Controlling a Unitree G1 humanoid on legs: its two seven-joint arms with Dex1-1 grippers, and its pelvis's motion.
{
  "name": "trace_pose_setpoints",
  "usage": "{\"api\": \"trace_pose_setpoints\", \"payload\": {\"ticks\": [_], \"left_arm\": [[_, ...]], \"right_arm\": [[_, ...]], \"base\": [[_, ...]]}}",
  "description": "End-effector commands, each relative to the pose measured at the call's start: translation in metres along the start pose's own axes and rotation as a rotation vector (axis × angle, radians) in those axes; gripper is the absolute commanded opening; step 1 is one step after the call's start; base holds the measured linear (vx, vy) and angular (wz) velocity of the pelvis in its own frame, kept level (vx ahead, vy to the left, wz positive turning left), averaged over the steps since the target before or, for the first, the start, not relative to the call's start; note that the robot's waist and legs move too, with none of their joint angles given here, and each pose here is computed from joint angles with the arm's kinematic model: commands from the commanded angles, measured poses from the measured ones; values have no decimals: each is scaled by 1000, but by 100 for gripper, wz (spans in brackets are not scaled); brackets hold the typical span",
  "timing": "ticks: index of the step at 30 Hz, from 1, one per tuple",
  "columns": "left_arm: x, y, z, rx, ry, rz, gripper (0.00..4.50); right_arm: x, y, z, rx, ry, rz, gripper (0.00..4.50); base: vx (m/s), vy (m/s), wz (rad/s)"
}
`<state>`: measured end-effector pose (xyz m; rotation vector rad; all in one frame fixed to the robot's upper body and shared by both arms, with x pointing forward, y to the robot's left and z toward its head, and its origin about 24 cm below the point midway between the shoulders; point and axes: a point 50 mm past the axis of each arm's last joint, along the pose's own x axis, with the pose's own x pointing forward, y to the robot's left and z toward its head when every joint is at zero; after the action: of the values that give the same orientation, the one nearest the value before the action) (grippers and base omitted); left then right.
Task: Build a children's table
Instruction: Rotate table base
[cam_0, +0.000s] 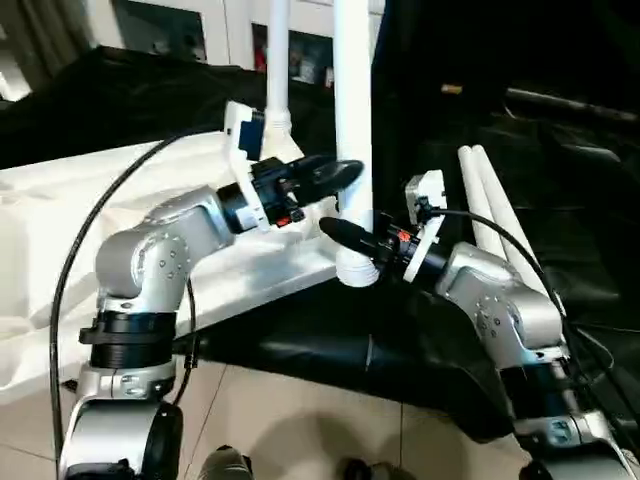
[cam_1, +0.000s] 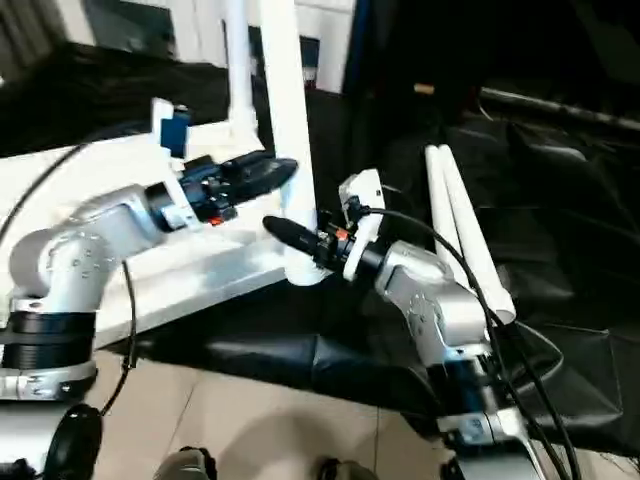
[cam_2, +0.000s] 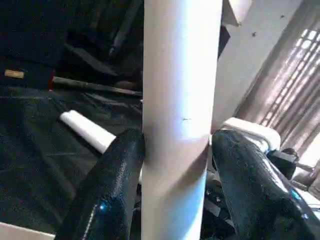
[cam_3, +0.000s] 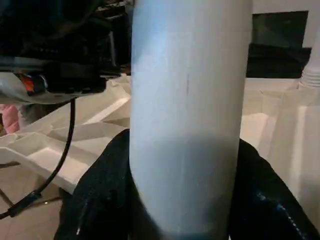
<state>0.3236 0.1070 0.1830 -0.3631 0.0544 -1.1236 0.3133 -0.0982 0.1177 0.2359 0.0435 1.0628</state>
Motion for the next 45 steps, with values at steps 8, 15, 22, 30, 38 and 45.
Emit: {"api": "trace_pose_setpoints", "payload": {"ticks": [8, 15, 22, 30, 38, 45], "left_arm": [[13, 3, -2, -37, 29, 91, 291], [11, 7, 6, -127, -46, 114, 228], [12, 7, 9, -147, -57, 123, 195], [15, 10, 14, -83, -22, 204, 193], [20, 8, 16, 68, 50, 324, 186], [24, 4, 15, 113, 63, 328, 186]], "right_arm": [[0, 7, -3, 2, 20, 0, 189], [-1, 9, -7, 4, 29, -4, 189], [0, 8, -5, 2, 25, -14, 189], [1, 5, -2, 4, 19, -21, 245], [7, -5, -2, -27, 97, -149, 299], [14, -9, 1, 0, 108, -236, 299]], "base": [[0, 0, 0], [0, 0, 0], [0, 0, 0], [0, 0, 0], [0, 0, 0], [0, 0, 0]]}}
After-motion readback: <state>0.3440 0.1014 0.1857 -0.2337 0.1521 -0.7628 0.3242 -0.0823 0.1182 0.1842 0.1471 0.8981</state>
